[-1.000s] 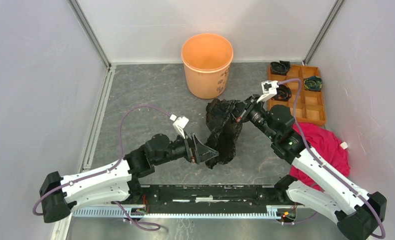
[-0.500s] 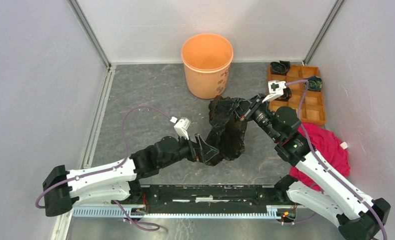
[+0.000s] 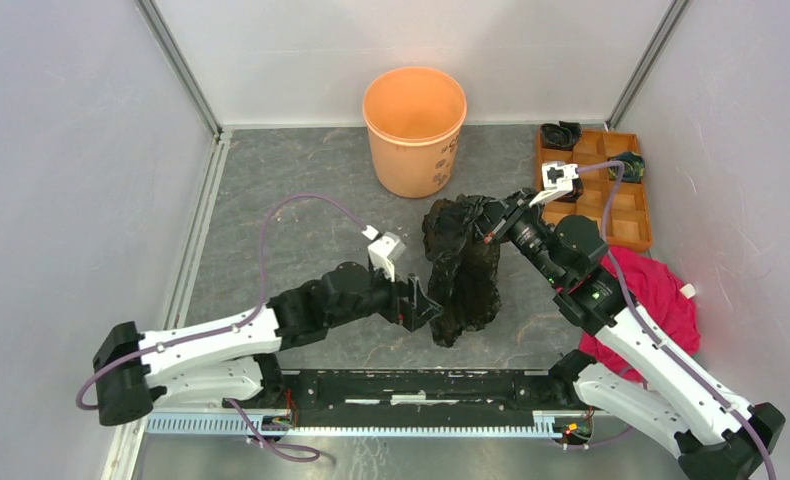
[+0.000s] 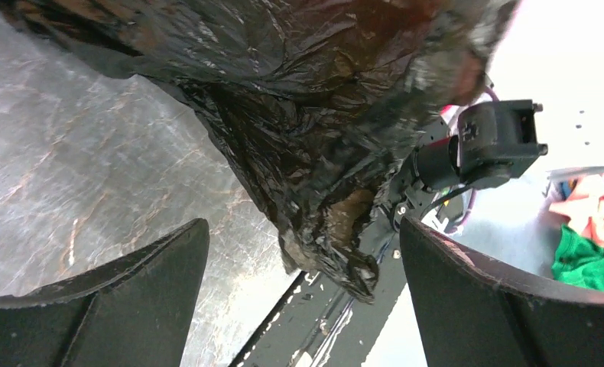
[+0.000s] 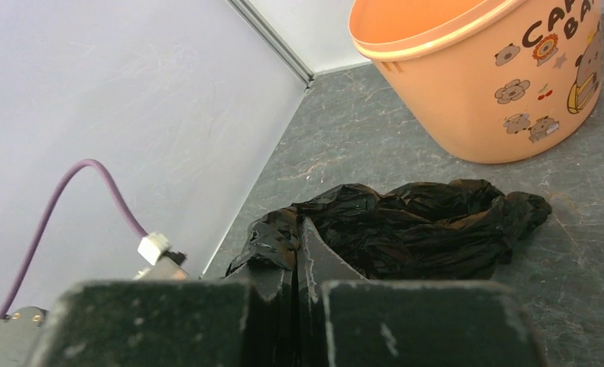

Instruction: Put the trash bags into the trash bin

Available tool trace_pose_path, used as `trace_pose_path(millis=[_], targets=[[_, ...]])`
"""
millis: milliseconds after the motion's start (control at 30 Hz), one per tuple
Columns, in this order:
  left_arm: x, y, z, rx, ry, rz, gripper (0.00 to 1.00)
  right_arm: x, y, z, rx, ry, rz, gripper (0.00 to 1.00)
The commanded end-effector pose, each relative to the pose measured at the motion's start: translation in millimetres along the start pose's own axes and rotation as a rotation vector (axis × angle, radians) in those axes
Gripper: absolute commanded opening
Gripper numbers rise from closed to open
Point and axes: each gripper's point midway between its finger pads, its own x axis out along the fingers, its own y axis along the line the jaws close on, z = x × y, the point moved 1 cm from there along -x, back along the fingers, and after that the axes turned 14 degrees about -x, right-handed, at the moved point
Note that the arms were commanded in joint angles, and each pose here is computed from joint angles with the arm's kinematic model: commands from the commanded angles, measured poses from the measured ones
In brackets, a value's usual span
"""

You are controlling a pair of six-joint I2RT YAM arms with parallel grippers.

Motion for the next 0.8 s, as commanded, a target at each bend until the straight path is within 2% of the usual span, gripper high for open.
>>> trace_pose_path(millis=[0,67,133,300,400,500,533,667,767], targets=[[16,-38,7,0.093,0.011,-0.2,0.99,-6,9,29,-0.023,-0.068,0.005,0.01],[24,-47,10,0.074,0.011,-0.242,0.96,-8,8,31,-0.032,-0.067,-0.003,0.01],[32,-52,12,0.058,0.009,-0.257,0.87,-9,7,34,-0.04,-0.07,-0.01,0.01],[43,-50,21,0.043,-0.017,-0.213,0.47,-14,2,35,-0.057,-0.076,-0.036,0.01],[34,-41,41,0.051,-0.085,-0.136,0.23,-18,-3,36,-0.091,-0.073,-0.063,0.01],[15,-40,66,0.086,-0.153,-0.077,0.05,-26,-11,46,-0.18,-0.087,-0.11,0.01],[6,-44,74,0.106,-0.166,-0.067,0.02,-30,-13,54,-0.229,-0.097,-0.13,0.01],[-41,-66,125,0.184,-0.272,-0.012,0.02,-54,-22,100,-0.459,-0.142,-0.245,0.01],[-73,-93,166,0.229,-0.339,0.004,0.02,-68,-8,129,-0.592,-0.201,-0.205,0.01]])
